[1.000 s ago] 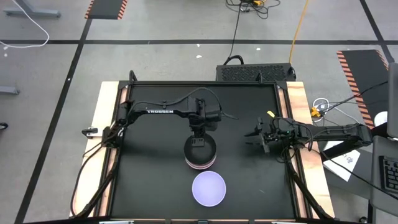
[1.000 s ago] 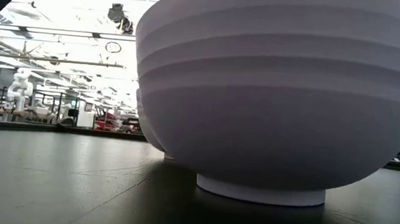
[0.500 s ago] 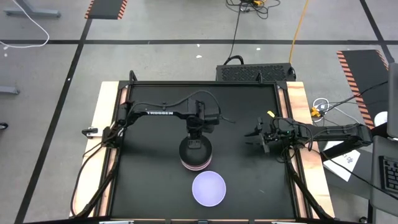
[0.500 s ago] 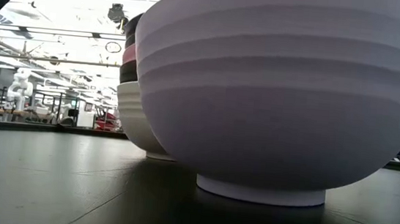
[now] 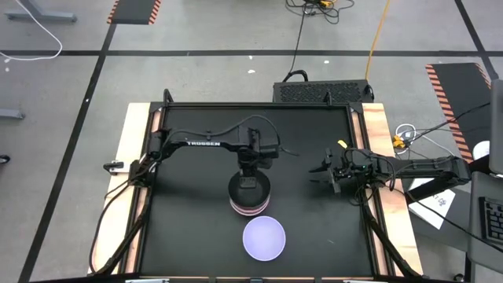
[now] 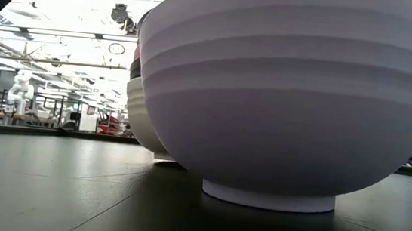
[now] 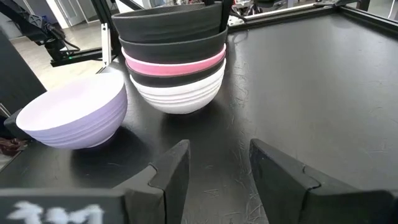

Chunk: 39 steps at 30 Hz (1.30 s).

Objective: Nest bowls inside each other
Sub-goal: Stack the black bowl on top of the black bowl

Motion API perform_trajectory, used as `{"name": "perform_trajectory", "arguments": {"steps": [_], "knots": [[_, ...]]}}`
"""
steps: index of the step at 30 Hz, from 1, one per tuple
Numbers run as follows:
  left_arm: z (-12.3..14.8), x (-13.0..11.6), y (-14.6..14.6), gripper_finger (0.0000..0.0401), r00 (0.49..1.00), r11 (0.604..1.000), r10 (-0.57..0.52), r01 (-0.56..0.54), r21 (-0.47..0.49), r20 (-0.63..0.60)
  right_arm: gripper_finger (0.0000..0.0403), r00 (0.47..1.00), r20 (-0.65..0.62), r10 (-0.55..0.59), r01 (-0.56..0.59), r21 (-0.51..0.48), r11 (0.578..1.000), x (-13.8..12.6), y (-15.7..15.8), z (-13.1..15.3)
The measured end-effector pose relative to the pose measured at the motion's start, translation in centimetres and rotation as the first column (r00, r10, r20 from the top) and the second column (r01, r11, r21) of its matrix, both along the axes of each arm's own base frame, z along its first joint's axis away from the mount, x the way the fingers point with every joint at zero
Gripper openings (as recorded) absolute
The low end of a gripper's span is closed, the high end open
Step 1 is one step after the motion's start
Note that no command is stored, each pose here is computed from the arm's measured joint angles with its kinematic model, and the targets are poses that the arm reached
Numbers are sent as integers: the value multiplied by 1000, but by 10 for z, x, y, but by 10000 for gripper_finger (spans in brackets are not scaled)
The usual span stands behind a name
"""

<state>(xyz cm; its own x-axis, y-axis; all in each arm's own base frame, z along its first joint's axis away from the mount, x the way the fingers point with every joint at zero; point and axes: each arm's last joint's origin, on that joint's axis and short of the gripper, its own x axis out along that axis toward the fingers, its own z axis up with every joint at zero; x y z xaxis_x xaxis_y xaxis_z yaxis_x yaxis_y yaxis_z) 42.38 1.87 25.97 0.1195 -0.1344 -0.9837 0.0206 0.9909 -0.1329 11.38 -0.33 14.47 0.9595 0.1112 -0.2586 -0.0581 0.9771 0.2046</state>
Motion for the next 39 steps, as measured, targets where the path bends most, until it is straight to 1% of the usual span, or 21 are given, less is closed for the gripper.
{"name": "perform_trajectory", "arguments": {"steps": [11,17,20,29,33,36,39], "knots": [[1,-1,-2,142,1000,1000,14,-14,-22,-3,157,1000,-1,0,0,0,1000,0,0,0],[9,-3,-8,183,1000,1000,16,-16,-18,-17,157,1000,-1,0,0,0,1000,0,0,0],[15,-3,-12,199,1000,1000,8,-8,4,-1,157,1000,-1,0,0,0,1000,0,0,0],[32,-1,-13,228,998,1000,6,-8,20,58,157,1000,-1,0,0,0,1000,0,0,0],[32,-2,-5,230,999,1000,19,-20,21,49,157,1000,-1,0,0,0,1000,0,0,0],[32,-3,3,230,999,998,40,-42,56,37,157,1000,-2,0,0,1,1000,0,0,0],[34,-8,10,230,998,997,53,-54,62,16,157,1000,-2,0,0,0,1000,0,0,0]]}}
